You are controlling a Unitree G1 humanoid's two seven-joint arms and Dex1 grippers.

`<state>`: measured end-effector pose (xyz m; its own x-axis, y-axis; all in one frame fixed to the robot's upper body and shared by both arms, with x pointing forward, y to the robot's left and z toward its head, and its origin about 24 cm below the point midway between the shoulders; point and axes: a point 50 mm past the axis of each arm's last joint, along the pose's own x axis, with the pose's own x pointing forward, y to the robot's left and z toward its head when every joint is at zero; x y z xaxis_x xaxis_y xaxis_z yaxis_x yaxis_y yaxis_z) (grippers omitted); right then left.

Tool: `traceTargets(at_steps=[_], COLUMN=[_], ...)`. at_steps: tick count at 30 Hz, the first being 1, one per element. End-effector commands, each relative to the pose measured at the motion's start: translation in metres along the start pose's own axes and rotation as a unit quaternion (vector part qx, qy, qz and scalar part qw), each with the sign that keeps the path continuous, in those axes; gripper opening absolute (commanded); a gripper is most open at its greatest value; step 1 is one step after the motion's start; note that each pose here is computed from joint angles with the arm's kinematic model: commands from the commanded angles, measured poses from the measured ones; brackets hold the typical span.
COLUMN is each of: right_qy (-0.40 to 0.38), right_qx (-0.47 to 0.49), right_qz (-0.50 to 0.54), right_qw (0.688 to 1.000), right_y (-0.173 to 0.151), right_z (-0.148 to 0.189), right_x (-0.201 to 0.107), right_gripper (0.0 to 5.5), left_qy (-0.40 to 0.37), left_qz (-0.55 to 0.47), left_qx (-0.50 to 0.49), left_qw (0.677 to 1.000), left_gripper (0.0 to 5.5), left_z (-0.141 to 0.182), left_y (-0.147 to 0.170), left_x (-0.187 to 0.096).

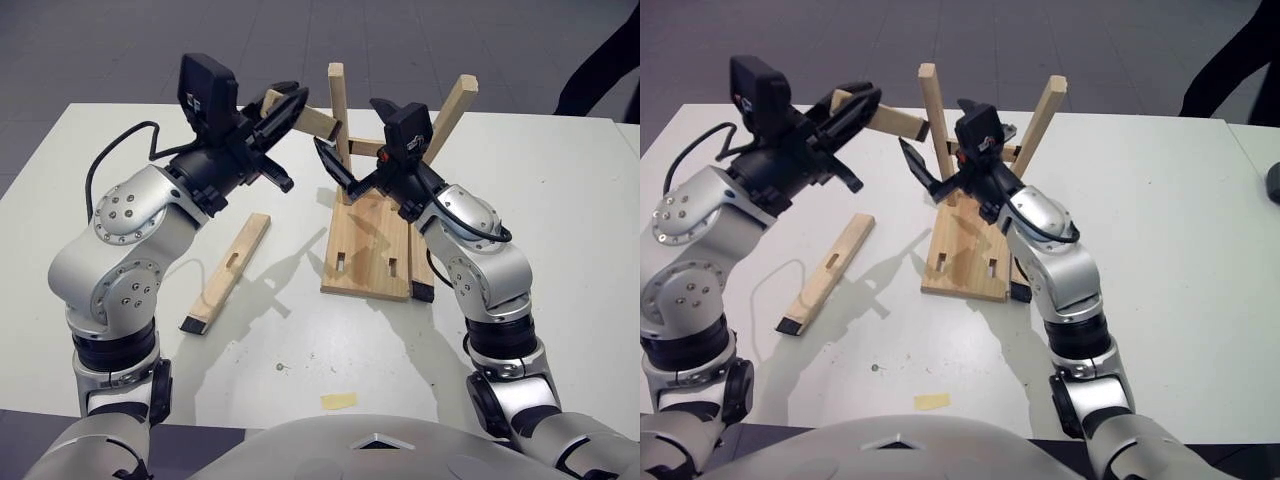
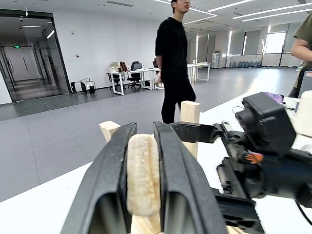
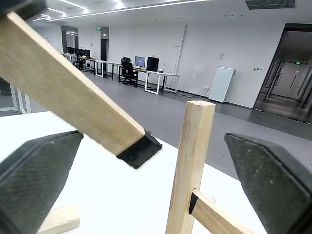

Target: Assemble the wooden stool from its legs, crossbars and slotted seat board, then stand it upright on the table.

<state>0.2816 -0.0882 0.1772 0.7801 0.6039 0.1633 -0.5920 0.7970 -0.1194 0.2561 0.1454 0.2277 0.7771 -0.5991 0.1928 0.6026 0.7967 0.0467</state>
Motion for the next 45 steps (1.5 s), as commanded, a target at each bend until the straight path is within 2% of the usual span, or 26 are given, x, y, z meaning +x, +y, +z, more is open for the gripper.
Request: traceTargets(at_steps=[1, 5, 8, 13, 19, 35, 45], right_qy=[0.001, 0.009, 0.025, 0.056, 0.075, 0.076, 0.060], right_qx=[0.003, 0.004, 0.006, 0.014, 0.012, 0.021, 0.014], right_qz=[-0.007, -0.025, -0.063, -0.097, -0.142, -0.190, -0.208], right_qw=[1.000, 1.000, 0.998, 0.994, 0.987, 0.979, 0.976], right_y=[-0.002, -0.011, -0.021, -0.024, -0.024, -0.019, -0.021], right_z=[-0.004, -0.006, -0.012, -0.020, -0.026, -0.032, -0.028], right_x=[-0.013, -0.031, -0.051, -0.076, -0.092, -0.099, -0.094], right_gripper=[5.40, 5.40, 5.40, 5.40, 5.40, 5.40, 5.40], left_qy=[-0.008, 0.032, 0.088, 0.198, 0.272, 0.351, 0.393], left_qz=[0.045, 0.060, 0.064, 0.029, 0.038, 0.075, 0.002], left_qx=[0.031, 0.057, 0.022, -0.061, -0.077, -0.039, 0.009], left_qw=[0.998, 0.996, 0.994, 0.978, 0.959, 0.932, 0.919], left_gripper=[0.42, 0.42, 0.42, 0.42, 0.42, 0.42, 0.42], left_z=[0.012, 0.015, 0.001, -0.030, -0.050, -0.072, -0.090], left_y=[0.022, 0.047, 0.063, 0.057, 0.056, 0.070, 0.063], left_x=[-0.004, -0.028, -0.057, -0.096, -0.112, -0.112, -0.093])
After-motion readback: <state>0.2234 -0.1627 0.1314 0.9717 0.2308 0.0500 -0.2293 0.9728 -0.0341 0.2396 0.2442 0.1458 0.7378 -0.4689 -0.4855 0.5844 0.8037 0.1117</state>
